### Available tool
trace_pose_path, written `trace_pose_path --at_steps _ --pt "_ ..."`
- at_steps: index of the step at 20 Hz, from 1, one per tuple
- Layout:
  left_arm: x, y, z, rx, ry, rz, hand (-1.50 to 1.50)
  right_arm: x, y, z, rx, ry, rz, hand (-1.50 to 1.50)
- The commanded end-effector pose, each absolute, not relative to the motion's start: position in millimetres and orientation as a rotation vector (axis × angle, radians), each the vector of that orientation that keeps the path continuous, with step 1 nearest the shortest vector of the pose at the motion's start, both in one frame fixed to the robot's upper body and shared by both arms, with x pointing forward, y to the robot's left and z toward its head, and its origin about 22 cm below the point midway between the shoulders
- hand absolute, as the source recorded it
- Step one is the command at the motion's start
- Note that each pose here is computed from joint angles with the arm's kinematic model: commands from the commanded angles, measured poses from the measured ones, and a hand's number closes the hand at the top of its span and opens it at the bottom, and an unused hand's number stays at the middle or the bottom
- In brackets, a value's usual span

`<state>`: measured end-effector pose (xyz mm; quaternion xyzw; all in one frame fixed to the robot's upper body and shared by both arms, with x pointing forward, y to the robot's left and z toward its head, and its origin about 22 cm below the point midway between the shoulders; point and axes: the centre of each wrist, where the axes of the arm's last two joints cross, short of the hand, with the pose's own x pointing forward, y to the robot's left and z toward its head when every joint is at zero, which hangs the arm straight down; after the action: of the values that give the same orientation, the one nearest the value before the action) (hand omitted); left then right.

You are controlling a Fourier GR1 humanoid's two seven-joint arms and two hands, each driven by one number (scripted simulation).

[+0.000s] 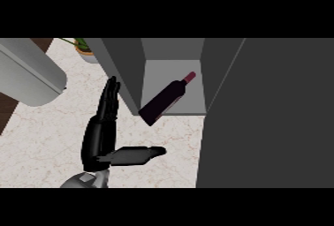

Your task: Pick up the wine, place it into the cabinet and close the cabinet

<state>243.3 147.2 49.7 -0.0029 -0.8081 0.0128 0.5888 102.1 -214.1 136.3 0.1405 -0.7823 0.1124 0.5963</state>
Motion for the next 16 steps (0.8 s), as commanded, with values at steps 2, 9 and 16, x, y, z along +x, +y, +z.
trace_pose_path --at_steps 2,9,16 --pt "208.1 174.3 49.8 -0.105 -1.864 -0.006 -1.5 91.7 -218.9 146.9 0.33 -1.838 0.289 -1.5" --pt "207.7 216.3 60.8 -0.24 -1.881 -0.086 -1.5 89.7 -217.8 158.7 0.387 -1.73 0.572 1.5" --pt "205.1 262.8 70.3 -0.281 -1.885 -0.086 1.5 88.7 -219.1 160.9 0.401 -1.725 0.601 1.5"
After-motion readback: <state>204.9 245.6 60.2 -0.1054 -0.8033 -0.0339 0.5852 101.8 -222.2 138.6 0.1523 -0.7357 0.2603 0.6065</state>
